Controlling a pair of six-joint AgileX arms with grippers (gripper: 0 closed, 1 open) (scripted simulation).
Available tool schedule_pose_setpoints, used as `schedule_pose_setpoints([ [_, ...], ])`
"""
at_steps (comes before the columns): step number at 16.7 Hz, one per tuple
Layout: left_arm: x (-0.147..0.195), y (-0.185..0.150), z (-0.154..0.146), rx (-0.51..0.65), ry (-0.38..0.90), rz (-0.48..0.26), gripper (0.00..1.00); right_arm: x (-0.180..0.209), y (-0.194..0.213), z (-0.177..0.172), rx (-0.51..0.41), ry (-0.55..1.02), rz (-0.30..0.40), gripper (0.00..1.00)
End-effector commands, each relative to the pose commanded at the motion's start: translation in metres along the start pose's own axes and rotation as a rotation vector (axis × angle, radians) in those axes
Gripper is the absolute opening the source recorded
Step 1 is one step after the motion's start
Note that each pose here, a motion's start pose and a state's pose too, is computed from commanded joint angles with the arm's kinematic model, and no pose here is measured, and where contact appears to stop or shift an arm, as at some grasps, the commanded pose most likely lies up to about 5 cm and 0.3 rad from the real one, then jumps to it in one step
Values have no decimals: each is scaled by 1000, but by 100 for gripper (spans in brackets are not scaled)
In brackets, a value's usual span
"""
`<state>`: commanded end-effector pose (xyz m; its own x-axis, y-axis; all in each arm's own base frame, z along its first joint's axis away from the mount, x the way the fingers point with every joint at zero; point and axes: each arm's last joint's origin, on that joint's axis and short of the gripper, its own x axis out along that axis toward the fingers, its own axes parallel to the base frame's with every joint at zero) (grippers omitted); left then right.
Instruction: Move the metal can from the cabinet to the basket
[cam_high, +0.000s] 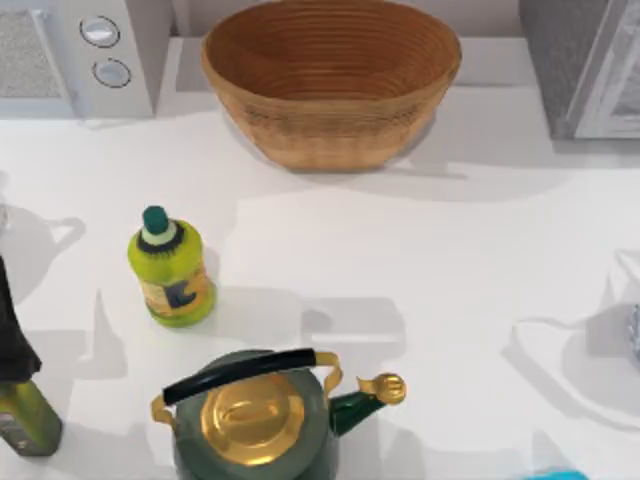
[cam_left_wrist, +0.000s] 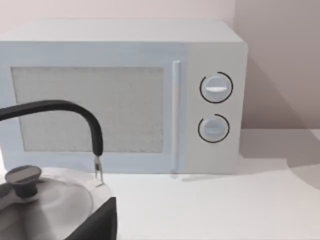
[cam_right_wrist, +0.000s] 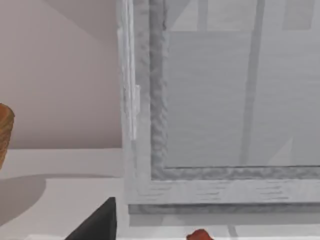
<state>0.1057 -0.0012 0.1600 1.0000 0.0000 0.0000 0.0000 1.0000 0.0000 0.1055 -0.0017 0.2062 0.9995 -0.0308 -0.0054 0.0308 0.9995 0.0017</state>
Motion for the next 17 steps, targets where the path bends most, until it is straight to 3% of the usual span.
schedule_pose_setpoints([
  [12, 0, 0, 0, 0, 0, 0, 100, 38, 18, 242, 26, -154, 15, 100],
  [17, 0, 0, 0, 0, 0, 0, 100, 92, 36, 297, 22, -112, 28, 100],
])
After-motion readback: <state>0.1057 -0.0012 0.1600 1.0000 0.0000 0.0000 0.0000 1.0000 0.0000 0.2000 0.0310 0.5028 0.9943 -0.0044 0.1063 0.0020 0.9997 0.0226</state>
